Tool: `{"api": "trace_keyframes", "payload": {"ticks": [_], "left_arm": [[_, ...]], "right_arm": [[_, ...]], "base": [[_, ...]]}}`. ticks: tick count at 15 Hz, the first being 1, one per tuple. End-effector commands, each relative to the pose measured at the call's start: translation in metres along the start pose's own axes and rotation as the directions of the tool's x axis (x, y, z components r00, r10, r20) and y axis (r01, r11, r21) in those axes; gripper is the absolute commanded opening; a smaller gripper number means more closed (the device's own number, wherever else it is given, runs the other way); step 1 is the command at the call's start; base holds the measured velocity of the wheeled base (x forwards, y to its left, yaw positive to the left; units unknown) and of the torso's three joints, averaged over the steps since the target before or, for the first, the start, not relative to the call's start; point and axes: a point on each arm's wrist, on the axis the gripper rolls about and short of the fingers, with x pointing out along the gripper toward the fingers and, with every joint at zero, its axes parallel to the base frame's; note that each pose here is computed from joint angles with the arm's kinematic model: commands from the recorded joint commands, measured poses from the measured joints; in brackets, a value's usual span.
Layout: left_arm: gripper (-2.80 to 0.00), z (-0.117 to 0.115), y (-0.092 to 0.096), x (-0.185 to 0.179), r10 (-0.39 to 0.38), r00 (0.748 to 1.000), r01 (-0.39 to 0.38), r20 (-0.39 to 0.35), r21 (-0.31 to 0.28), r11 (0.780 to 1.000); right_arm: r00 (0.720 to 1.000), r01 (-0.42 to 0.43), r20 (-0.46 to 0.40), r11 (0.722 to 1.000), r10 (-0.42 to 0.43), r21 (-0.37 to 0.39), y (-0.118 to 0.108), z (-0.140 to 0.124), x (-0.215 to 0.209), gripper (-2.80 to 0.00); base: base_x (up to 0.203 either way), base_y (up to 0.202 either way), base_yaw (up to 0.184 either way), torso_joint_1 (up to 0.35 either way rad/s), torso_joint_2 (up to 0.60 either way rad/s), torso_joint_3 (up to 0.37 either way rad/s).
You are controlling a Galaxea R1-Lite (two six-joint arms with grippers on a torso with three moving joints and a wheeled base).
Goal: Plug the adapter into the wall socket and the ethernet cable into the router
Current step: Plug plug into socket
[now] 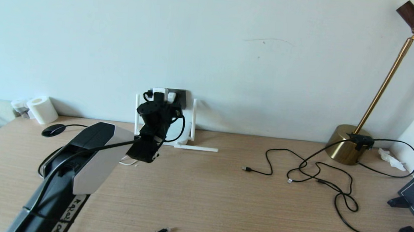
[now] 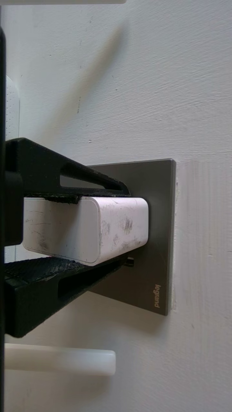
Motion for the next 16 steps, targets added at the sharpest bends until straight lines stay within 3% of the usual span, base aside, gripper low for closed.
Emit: {"api": "trace_keyframes", "payload": {"ticks": [1, 16], "left_arm": [[-2.80, -0.001, -0.005, 0.000, -0.006, 1.000, 0.006, 0.009, -0.004, 1.000], [-2.80, -0.016, -0.002, -0.002, -0.001, 1.000, 0.000, -0.015, -0.003, 1.000]], "right_arm": [[1.000, 0.000, -0.001, 1.000, 0.000, 0.000, 0.000, 0.000, 0.000, 0.00], [1.000, 0.000, -0.001, 1.000, 0.000, 0.000, 0.000, 0.000, 0.000, 0.00]], "base": [[0.000, 0.000, 0.000, 0.000, 0.00, 0.000], [0.000, 0.000, 0.000, 0.000, 0.00, 0.000]]}}
